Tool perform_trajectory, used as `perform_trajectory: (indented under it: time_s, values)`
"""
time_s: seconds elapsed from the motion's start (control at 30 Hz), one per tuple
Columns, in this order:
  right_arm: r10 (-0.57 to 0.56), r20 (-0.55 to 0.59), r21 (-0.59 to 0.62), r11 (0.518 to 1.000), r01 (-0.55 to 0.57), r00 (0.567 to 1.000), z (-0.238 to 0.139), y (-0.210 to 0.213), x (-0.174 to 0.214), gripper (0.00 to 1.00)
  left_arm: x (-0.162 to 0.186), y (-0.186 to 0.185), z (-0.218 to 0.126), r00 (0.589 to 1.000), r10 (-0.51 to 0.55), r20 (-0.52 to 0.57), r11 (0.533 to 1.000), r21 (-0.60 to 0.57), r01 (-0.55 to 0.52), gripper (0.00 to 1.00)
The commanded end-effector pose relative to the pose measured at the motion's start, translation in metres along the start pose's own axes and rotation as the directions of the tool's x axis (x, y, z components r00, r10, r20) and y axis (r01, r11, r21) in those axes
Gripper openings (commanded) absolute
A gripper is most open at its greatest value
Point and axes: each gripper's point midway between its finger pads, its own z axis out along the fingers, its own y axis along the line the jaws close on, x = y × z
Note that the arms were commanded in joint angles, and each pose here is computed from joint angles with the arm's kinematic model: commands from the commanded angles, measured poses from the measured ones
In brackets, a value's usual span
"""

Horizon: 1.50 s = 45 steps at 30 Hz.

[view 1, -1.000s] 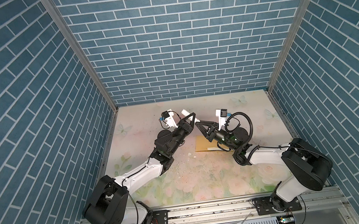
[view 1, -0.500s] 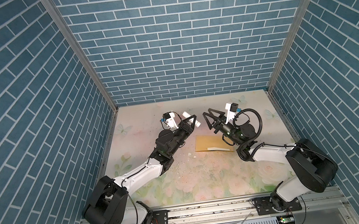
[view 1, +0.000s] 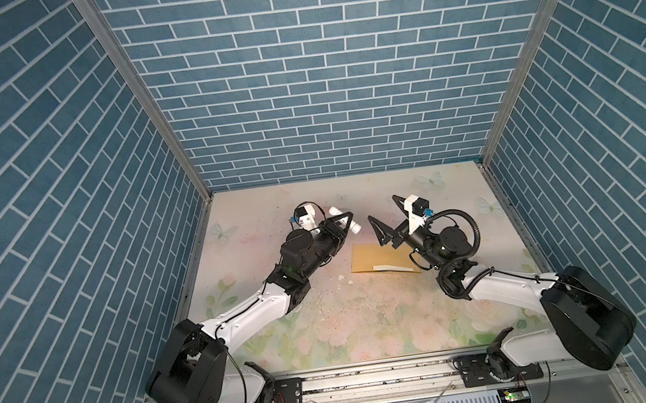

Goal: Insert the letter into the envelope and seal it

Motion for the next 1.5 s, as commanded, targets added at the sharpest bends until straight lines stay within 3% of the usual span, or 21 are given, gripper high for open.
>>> perform_trajectory:
  time_s: [0.0,0.1,0.23,0.43,0.67,0.9,1.03,1.47]
  values:
    - [-0.206,-0.179,0.042,0.975,0.217,0.962,-0.004,-0.012,0.016,0.99,-0.005,-0.015,-0.005,1.0,-0.009,0.005,1.0,0.009,0.009,0.0]
    - [-0.262,-0.304,0.075,0.952,0.297,0.916,-0.01,-0.025,0.023,0.99,-0.006,-0.016,-0.007,1.0,-0.026,0.007,1.0,0.004,0.026,0.0]
    - [-0.256,-0.395,0.087,0.946,0.313,0.882,-0.016,-0.032,0.022,0.99,-0.006,-0.015,-0.007,0.997,-0.079,0.003,0.997,0.007,0.079,0.0]
    - [-0.16,-0.128,-0.051,0.987,0.154,0.979,-0.021,0.009,-0.013,0.85,-0.003,-0.012,-0.005,0.985,-0.172,-0.025,0.985,0.001,0.172,0.0]
    - [-0.134,0.037,-0.213,0.967,0.139,0.99,-0.025,0.043,-0.024,0.82,0.007,-0.02,0.007,0.95,-0.292,-0.113,0.955,0.027,0.297,0.0]
    - [-0.163,0.112,-0.281,0.941,0.189,0.98,-0.02,0.072,-0.019,0.81,0.018,-0.017,0.017,0.901,-0.392,-0.188,0.914,0.035,0.405,0.0]
    - [-0.193,0.111,-0.28,0.935,0.217,0.975,-0.013,0.078,-0.01,0.81,0.019,-0.014,0.017,0.893,-0.407,-0.192,0.907,0.036,0.421,0.0]
    - [-0.185,0.157,-0.202,0.956,0.215,0.97,0.005,0.072,-0.006,0.57,0.021,-0.015,0.018,0.882,-0.422,-0.21,0.896,0.05,0.441,0.0]
